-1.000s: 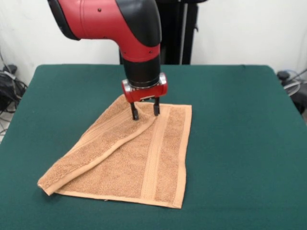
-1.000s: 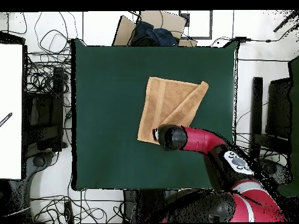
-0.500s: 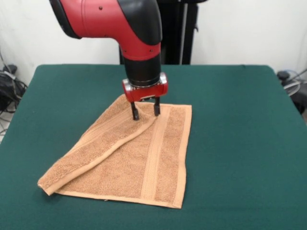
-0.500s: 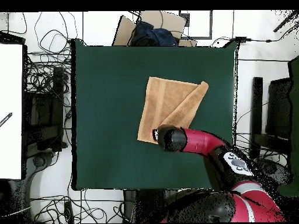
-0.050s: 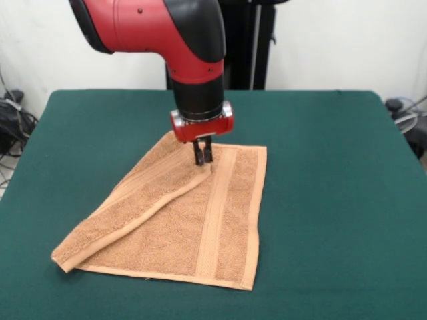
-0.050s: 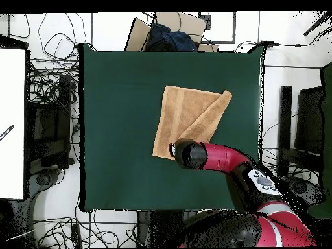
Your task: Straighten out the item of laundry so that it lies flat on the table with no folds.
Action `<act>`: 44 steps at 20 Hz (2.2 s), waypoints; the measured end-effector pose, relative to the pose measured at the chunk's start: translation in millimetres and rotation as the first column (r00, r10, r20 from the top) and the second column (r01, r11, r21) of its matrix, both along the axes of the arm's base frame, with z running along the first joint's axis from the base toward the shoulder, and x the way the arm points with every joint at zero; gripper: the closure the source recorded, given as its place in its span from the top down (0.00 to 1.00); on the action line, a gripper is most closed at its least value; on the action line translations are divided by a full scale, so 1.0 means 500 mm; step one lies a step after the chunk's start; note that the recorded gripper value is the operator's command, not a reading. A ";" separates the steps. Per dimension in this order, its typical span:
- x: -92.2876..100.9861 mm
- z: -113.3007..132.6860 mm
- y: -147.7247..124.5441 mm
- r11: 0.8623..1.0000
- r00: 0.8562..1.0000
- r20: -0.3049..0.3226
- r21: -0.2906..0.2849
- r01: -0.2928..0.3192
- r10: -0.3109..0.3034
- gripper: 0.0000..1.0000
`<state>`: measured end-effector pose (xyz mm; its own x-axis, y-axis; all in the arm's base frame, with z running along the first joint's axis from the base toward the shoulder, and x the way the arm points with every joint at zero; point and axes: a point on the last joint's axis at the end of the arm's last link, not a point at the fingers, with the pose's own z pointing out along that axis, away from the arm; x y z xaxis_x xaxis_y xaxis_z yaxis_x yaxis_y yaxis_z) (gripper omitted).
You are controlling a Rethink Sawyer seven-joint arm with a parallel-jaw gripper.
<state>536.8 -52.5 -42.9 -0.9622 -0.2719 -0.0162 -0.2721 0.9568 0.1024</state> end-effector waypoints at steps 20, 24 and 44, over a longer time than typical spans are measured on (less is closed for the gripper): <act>-0.023 0.093 -0.012 1.000 0.999 0.046 -0.028 0.000 0.002 0.00; -0.024 0.098 -0.024 0.999 0.999 0.049 -0.030 0.011 -0.010 0.00; -0.027 0.157 -0.141 0.993 0.995 0.031 -0.060 0.098 -0.096 0.00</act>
<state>523.3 -123.0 35.3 -0.9834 -0.1788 -0.0298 -0.1798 0.9830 0.0359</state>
